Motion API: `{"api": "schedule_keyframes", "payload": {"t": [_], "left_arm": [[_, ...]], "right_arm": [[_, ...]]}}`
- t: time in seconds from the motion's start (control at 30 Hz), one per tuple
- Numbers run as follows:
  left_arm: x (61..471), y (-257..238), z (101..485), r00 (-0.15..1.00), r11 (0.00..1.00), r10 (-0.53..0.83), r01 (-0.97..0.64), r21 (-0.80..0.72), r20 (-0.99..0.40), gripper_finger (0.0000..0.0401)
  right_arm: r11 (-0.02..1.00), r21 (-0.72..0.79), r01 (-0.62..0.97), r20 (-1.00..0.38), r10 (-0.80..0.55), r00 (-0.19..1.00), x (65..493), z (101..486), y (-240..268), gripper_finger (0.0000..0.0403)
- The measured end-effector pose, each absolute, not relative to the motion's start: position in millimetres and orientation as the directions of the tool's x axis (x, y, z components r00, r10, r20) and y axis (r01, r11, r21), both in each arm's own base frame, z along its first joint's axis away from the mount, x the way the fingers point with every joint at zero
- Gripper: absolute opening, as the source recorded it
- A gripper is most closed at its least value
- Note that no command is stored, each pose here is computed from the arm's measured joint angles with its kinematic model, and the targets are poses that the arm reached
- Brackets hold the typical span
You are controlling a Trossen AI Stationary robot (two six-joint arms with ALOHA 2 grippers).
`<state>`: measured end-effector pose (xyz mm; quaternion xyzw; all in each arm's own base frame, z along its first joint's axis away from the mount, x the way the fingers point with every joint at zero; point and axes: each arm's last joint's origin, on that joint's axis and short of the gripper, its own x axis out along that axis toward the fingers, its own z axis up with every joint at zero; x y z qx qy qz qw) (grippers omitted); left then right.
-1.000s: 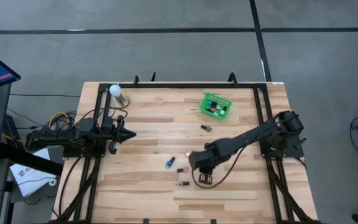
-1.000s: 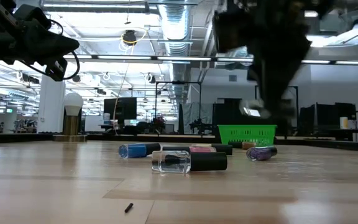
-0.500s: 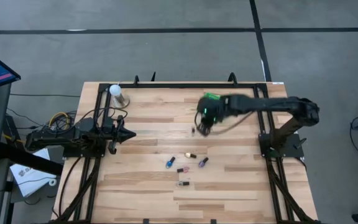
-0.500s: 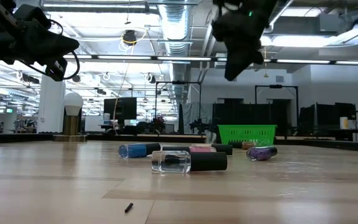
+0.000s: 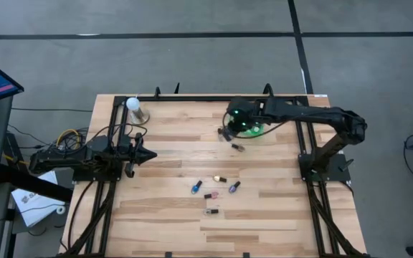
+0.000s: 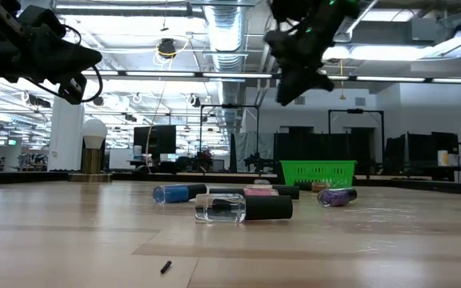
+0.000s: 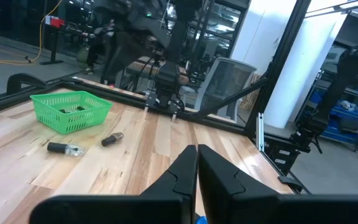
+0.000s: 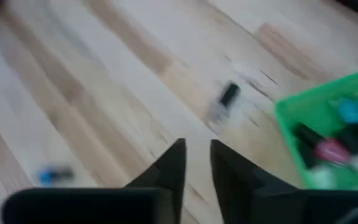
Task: Pick & Place Nail Polish
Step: Put the right transparent nail polish into the green bin
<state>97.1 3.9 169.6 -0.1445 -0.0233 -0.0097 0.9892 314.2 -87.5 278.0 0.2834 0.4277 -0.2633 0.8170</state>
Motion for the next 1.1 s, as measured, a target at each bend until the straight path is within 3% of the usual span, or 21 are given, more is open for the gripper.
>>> {"api": "schedule_keyframes", "payload": {"t": [0.13,0.27,0.37,0.53,0.83,1.1], "left_arm": [[97.1,3.9,169.5,0.999,0.958,-0.013,0.026,-0.285,0.048,0.0008],[97.1,3.9,169.5,0.999,0.958,-0.013,0.026,-0.286,0.048,0.0008],[97.1,3.9,169.5,0.999,0.958,-0.013,0.026,-0.286,0.048,0.0008],[97.1,4.0,169.5,0.999,0.958,-0.012,0.025,-0.286,0.048,0.0008],[97.1,4.0,169.6,0.999,0.958,-0.012,0.026,-0.285,0.049,0.0008],[97.1,3.9,169.6,0.999,0.958,-0.012,0.026,-0.285,0.049,0.0008]], "right_arm": [[0.608,0.301,0.735,-0.844,-0.189,0.502,333.1,263.6,-90.9,0.0132],[0.548,0.274,0.791,-0.894,-0.158,0.419,359.7,237.8,-97.4,0.0195],[0.522,0.229,0.822,-0.931,-0.129,0.341,377.8,229.7,-99.9,0.0218],[0.529,0.117,0.841,-0.974,-0.105,0.202,403.3,217.2,-103.4,0.0221],[0.523,0.024,0.852,-0.985,-0.134,0.11,434.4,206.8,-116.5,0.022],[0.527,-0.054,0.848,-0.993,-0.115,0.008,442.4,172.5,-120.2,0.022]]}}
